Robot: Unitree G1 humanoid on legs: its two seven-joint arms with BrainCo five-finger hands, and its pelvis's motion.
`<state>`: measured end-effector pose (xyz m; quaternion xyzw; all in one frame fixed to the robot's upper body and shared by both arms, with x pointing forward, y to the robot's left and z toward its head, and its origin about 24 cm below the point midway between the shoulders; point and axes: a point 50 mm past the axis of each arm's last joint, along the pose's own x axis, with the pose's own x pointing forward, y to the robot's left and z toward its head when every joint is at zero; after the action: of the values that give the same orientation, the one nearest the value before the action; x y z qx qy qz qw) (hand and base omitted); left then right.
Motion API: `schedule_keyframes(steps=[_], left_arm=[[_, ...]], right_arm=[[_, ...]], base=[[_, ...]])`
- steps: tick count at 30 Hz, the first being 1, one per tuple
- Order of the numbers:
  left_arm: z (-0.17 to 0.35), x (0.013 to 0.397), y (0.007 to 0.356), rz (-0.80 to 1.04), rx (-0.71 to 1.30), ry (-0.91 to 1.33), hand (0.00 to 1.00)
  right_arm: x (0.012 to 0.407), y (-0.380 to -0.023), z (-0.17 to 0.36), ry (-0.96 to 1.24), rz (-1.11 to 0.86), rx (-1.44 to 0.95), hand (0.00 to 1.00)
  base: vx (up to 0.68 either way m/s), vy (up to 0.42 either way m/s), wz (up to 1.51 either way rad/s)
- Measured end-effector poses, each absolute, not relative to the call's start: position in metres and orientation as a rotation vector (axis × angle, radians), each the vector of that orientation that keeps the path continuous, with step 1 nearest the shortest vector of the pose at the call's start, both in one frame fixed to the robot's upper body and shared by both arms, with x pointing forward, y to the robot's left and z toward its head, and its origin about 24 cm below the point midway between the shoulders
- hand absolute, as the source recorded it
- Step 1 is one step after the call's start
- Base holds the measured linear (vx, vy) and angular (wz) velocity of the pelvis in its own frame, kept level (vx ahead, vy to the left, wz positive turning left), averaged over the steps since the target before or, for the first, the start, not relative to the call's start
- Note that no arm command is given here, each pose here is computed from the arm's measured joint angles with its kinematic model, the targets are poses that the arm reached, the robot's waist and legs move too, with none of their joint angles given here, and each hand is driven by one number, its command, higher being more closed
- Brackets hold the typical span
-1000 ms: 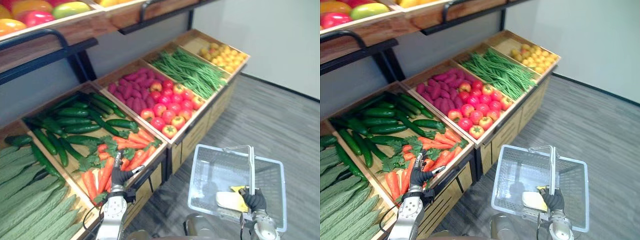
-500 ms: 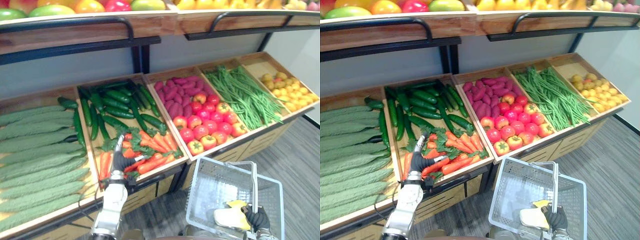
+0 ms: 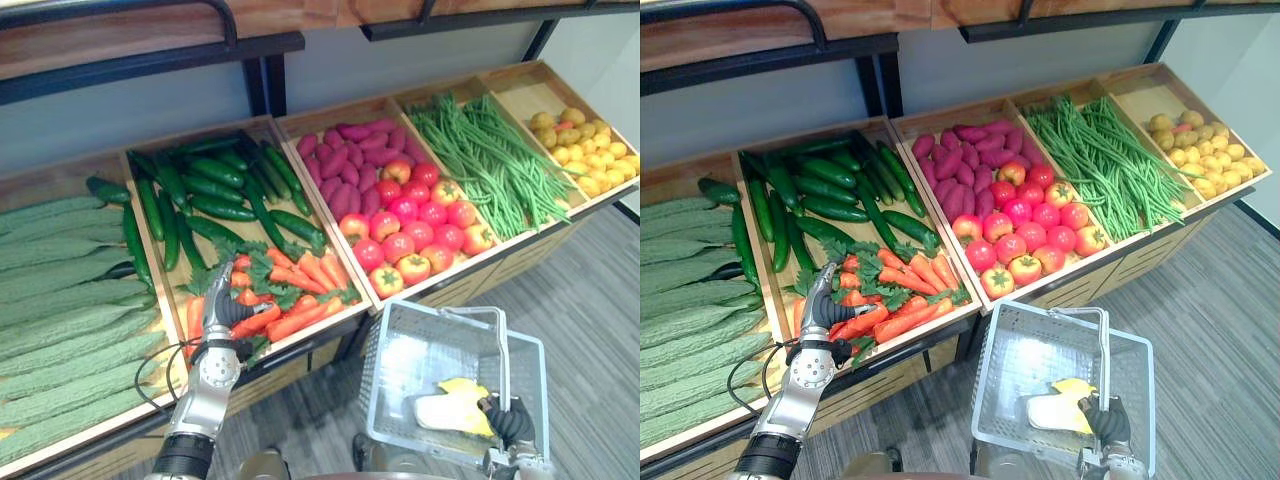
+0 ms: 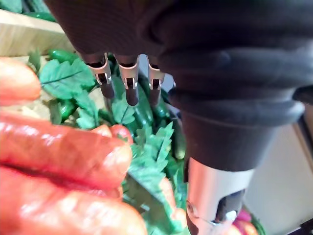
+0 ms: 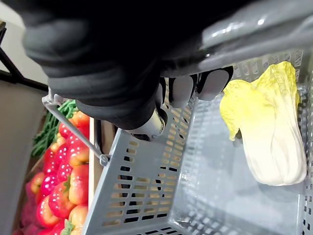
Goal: Pick vegetable in the basket
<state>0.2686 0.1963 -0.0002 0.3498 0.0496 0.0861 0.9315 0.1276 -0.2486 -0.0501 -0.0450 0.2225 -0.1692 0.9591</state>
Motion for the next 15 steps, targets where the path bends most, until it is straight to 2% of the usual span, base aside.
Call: schedule_keyframes(steps=[4,5,15], left_arm=[[-0.001,0.277,0.194,0.162,0.745,0.108,0.00],[-0.002,0.281,0.193,0.157,0.747,0.115,1.00],[-0.001,0.299,0.192,0.155,0.765,0.138,1.00]], right_arm=[[0.137,-0.248,-0.046,0.416,-0.339,-0.099,1.00],[0.139,-0.247,-0.044,0.404,-0.337,-0.099,1.00],[0.146,-0.248,-0.040,0.365,-0.351,-0.102,1.00]], base=[[-0.07,0.009,-0.15],[-0.06,0.014,-0.09],[-0.02,0.007,-0.04]])
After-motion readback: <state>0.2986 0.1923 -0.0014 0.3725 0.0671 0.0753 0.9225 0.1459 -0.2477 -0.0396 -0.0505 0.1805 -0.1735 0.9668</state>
